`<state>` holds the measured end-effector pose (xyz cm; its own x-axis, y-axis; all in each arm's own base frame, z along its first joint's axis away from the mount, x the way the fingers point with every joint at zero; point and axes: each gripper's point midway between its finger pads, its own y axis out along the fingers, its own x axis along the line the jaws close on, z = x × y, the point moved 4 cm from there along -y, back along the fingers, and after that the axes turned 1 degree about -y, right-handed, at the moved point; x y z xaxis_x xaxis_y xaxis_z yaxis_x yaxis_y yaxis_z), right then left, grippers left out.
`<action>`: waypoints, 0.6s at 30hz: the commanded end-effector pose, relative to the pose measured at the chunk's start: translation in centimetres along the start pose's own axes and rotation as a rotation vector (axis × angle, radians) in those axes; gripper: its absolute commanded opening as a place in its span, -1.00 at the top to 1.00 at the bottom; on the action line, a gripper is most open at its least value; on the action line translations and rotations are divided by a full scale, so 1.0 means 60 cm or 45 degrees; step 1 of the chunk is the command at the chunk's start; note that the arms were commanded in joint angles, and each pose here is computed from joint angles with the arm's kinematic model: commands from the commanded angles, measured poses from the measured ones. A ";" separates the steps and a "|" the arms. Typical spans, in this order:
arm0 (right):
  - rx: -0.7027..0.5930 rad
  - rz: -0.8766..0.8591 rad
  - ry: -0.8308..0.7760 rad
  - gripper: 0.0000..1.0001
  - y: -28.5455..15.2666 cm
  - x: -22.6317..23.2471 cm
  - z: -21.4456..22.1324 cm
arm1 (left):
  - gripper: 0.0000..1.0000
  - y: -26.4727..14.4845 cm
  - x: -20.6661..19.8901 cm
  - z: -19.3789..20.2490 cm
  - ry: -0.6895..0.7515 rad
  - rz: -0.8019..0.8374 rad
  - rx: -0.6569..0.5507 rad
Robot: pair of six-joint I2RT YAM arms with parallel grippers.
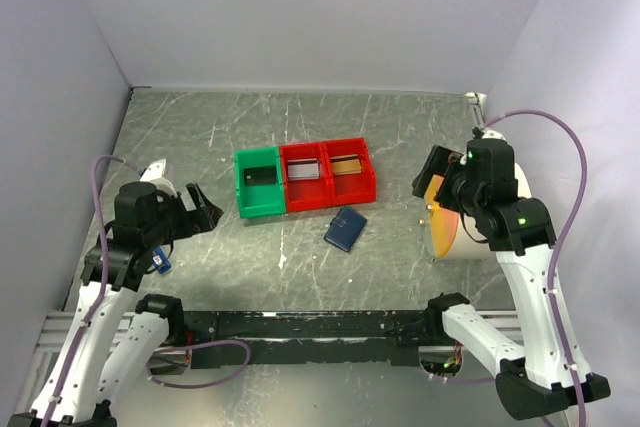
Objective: Take the credit cards out of the card holder
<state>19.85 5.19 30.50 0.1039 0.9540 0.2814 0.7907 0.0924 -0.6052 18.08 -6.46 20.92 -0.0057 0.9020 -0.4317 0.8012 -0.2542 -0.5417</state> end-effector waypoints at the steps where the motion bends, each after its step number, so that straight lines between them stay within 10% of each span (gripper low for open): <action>1: 0.000 0.320 0.109 -1.00 -0.039 -0.059 0.011 | -0.99 0.004 -0.023 -0.015 0.036 0.149 -0.071; 18: -0.011 0.808 0.329 -1.00 -0.011 -0.155 0.097 | -0.94 0.001 -0.024 -0.018 0.021 0.165 -0.112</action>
<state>14.33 -1.09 24.58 0.6299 0.7749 0.0518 0.5397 -0.3888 -0.7467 18.33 -7.45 22.07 0.0989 0.8737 -0.4763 0.8308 -0.3360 -0.4438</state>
